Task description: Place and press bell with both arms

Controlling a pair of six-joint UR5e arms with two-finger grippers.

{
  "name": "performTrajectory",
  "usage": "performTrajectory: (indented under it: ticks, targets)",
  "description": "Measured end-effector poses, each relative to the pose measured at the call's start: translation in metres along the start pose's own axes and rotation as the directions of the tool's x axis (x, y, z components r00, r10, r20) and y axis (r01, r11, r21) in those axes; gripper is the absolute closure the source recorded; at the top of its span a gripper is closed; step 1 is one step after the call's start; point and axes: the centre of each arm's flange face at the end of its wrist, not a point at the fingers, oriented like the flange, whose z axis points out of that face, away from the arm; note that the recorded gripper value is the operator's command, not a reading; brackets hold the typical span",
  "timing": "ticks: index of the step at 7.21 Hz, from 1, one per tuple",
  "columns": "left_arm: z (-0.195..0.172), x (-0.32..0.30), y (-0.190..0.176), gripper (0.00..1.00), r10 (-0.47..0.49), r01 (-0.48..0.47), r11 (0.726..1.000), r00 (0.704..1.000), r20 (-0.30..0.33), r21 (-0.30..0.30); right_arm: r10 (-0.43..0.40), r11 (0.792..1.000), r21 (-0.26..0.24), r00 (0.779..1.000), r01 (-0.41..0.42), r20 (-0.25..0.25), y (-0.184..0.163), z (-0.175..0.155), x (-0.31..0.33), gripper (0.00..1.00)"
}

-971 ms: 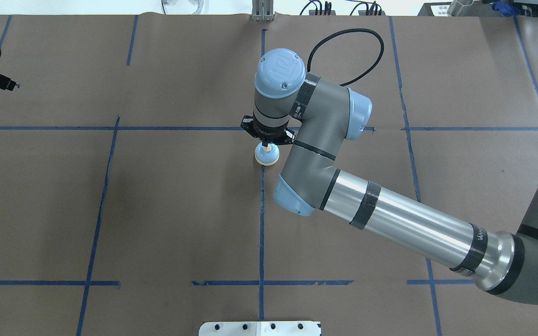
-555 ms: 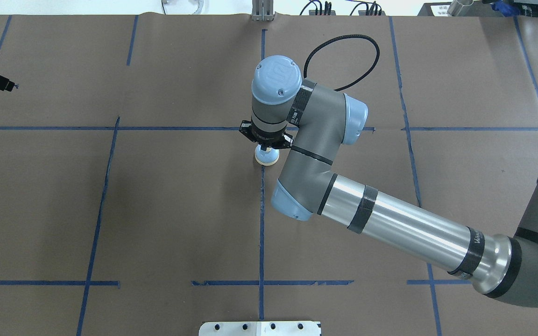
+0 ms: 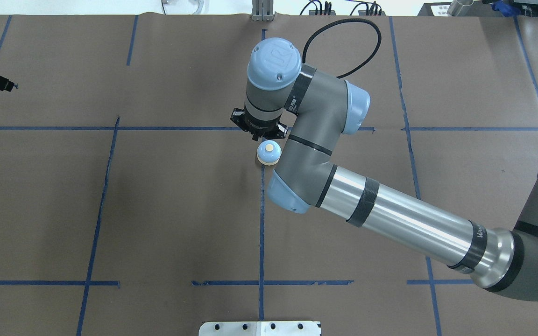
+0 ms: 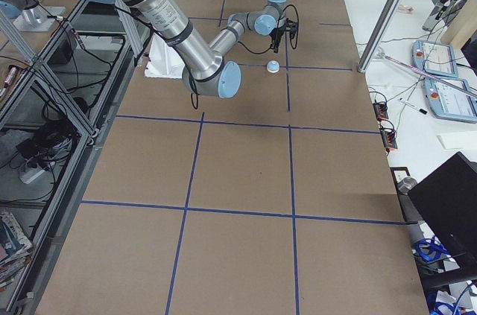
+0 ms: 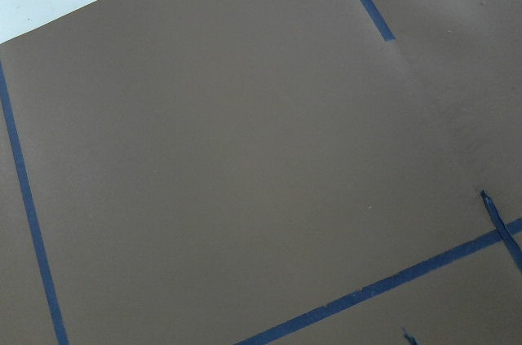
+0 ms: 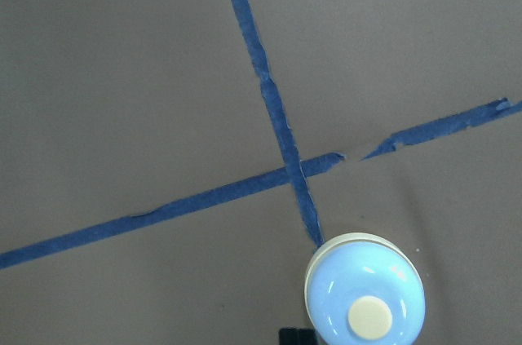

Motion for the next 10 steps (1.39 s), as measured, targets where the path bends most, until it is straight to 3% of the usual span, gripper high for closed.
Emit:
performTrajectory:
  ticks: [2,4,5,6,8,10]
  targets:
    - [0.004,-0.005,0.01,0.02,-0.009,0.008,1.0,1.0,-0.002,-0.017,0.02,1.0,-0.015,0.998,-0.019,0.051,-0.023,-0.046,0.048,0.99]
    - [0.009,-0.015,0.028,0.02,-0.028,0.028,0.999,1.0,-0.001,-0.044,0.036,0.999,-0.038,0.994,-0.032,0.102,-0.071,-0.11,0.153,0.97]
    - [0.009,-0.026,0.041,0.0,-0.051,0.05,0.997,0.999,-0.004,-0.06,0.02,0.999,-0.034,0.994,-0.017,0.112,-0.1,-0.142,0.214,0.66]
    - [0.004,-0.043,0.056,0.0,-0.096,0.094,0.992,0.995,-0.017,-0.084,0.003,1.0,-0.026,0.994,0.0,0.11,-0.128,-0.167,0.277,0.01]
    - [-0.018,-0.085,0.078,0.0,-0.232,0.222,0.964,0.971,-0.06,-0.148,-0.06,0.998,0.012,0.995,0.059,0.079,-0.157,-0.204,0.403,0.0]
    - [-0.038,-0.12,0.094,0.0,-0.234,0.214,0.955,0.969,-0.081,-0.206,-0.183,0.982,0.044,0.983,0.183,-0.005,-0.182,-0.218,0.53,0.0]
